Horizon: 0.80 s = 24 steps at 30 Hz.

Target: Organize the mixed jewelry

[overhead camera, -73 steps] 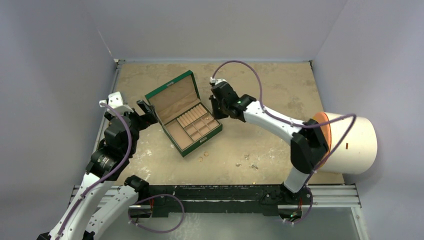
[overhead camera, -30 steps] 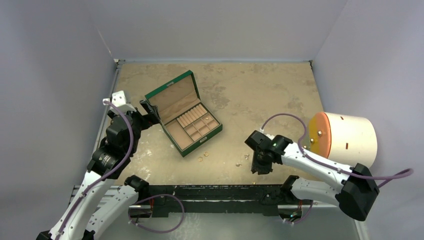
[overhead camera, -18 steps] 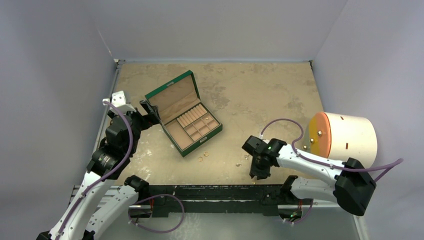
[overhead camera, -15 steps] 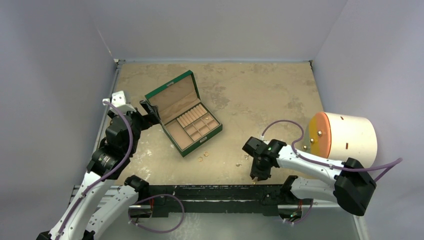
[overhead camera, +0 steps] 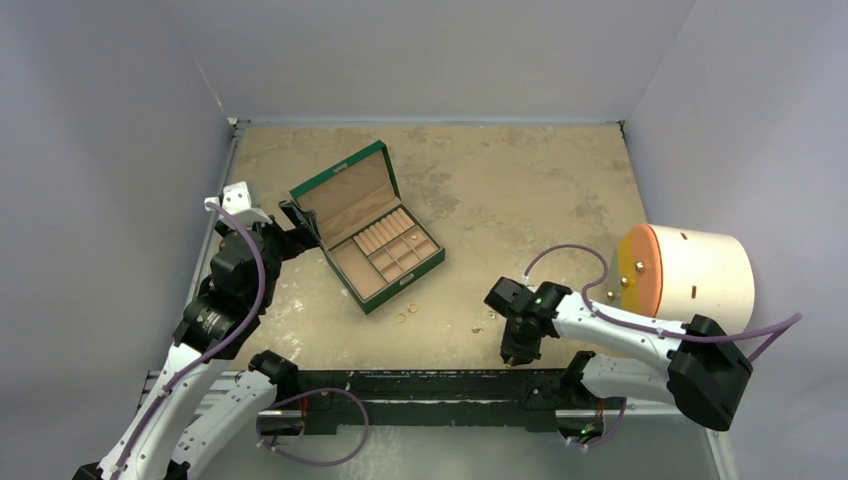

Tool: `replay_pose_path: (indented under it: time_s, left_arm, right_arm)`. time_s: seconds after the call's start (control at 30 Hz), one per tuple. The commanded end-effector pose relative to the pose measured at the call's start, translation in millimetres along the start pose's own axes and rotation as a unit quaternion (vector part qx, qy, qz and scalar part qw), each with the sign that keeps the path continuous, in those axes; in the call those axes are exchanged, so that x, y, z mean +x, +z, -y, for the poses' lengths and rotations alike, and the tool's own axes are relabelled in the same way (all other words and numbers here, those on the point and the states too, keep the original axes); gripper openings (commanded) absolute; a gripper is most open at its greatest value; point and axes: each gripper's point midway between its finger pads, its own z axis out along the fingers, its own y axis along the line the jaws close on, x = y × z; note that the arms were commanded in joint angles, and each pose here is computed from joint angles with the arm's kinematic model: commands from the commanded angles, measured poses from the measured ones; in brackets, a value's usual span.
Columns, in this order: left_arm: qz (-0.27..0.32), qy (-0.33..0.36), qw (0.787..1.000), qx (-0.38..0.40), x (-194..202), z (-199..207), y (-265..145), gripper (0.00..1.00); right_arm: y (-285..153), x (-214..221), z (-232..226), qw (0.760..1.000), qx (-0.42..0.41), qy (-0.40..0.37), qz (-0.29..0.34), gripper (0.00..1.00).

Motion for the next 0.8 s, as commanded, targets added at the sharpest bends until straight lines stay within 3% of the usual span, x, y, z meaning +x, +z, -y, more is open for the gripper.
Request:
replay_pose_path:
  time_s: [0.0, 0.33, 0.53, 0.77]
  left_arm:
    - [0.023, -0.013, 1.000, 0.012, -14, 6, -1, 0.90]
    - [0.024, -0.013, 1.000, 0.012, -15, 6, -2, 0.90]
    - [0.025, -0.014, 1.000, 0.011, -15, 5, -2, 0.90]
    - [0.026, -0.013, 1.000, 0.011, -15, 5, -3, 0.90]
  right_arm:
    - [0, 4, 3, 1.000, 0.006, 0.010, -0.004, 0.22]
    - [1, 7, 6, 1.000, 0.010, 0.010, -0.006, 0.16]
    - [0, 6, 6, 1.000, 0.009, 0.008, -0.005, 0.01]
    - [-8, -3, -6, 1.000, -0.007, -0.001, 0.014, 0.00]
